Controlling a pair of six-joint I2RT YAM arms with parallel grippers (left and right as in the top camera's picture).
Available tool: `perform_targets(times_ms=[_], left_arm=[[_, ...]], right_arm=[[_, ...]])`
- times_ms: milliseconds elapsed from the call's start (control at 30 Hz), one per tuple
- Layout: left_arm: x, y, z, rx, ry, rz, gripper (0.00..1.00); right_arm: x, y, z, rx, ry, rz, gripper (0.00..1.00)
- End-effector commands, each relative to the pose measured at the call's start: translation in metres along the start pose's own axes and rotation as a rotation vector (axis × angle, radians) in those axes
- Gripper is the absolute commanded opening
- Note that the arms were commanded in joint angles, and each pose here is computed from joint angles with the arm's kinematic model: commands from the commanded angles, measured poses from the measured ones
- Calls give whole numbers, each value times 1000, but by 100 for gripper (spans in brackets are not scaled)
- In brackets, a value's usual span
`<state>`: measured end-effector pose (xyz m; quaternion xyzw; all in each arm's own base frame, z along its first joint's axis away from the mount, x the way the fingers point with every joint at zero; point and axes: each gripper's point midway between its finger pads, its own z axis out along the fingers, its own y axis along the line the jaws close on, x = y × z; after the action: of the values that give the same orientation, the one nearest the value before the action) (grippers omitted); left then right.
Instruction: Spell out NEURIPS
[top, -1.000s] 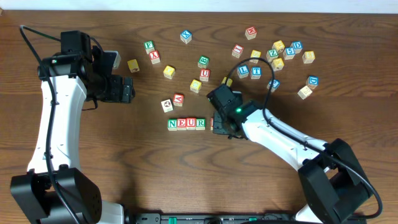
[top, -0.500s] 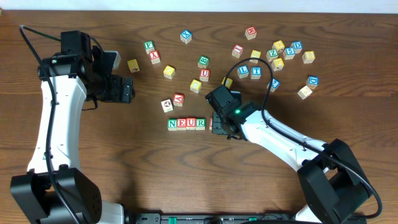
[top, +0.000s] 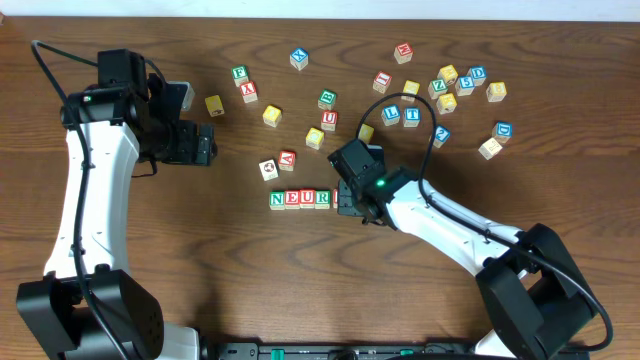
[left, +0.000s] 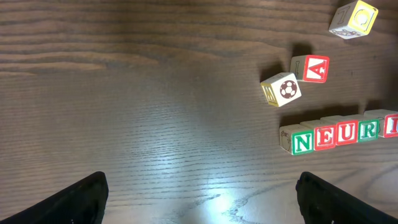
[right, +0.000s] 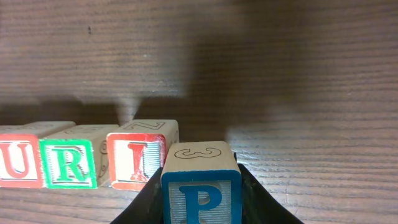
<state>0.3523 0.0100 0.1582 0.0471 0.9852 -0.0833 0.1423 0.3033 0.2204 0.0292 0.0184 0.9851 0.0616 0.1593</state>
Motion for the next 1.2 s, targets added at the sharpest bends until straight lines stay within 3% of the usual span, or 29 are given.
perform_targets(times_ms=[0, 1167], left_arm=[[-6, -3, -10, 5, -30, 19, 95], [-6, -3, -10, 5, -30, 19, 95]], right_arm=[[7, -3, 6, 19, 5, -29, 26], [5, 2, 6, -6, -4, -54, 28]])
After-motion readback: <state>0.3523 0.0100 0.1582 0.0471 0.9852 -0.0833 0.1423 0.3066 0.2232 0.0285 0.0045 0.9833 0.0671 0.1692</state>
